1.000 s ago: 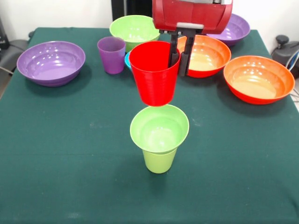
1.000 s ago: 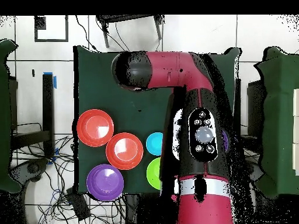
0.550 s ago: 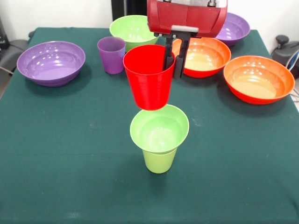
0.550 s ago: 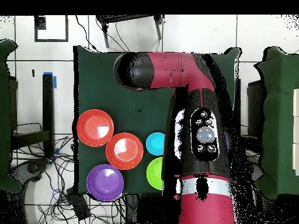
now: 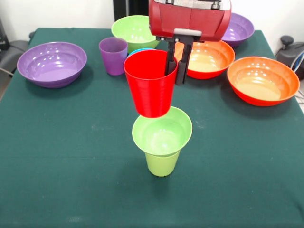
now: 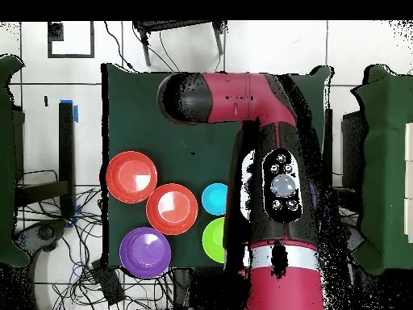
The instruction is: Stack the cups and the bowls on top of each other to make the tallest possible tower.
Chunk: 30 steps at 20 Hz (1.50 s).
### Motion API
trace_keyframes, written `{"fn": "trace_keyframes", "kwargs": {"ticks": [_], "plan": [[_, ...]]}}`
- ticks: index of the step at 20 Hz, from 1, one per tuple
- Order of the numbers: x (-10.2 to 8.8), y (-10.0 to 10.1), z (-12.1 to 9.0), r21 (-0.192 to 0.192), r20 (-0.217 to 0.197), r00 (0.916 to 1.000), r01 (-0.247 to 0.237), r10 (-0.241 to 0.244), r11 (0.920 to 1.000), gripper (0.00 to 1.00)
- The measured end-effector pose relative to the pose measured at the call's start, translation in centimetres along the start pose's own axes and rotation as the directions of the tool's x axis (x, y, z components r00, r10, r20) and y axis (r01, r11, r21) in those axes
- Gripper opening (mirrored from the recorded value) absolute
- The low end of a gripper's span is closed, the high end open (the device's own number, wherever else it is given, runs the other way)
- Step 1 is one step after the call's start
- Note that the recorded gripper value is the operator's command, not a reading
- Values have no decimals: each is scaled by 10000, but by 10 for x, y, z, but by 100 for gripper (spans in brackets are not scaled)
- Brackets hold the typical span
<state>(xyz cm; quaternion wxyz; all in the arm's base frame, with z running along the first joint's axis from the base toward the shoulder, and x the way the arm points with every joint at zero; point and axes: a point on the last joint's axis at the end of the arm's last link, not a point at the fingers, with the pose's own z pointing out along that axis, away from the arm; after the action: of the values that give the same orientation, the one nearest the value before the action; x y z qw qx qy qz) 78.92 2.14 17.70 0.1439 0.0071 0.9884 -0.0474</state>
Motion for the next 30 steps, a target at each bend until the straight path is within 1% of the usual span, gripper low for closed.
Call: {"fn": "trace_keyframes", "kwargs": {"ticks": [8,15,17,20,25,30], "plan": [[3,1,6,-7,-66,10000,29,-29,10000,0],[10,6,25,-80,-87,9999,91,-92,9999,0],[11,7,28,-95,-28,9999,104,-104,9999,0],[9,10,31,-116,219,9997,137,-135,9998,0],[6,17,31,-138,496,9985,232,-225,9996,0],[7,26,33,-164,563,9978,347,-337,9993,0]]}}
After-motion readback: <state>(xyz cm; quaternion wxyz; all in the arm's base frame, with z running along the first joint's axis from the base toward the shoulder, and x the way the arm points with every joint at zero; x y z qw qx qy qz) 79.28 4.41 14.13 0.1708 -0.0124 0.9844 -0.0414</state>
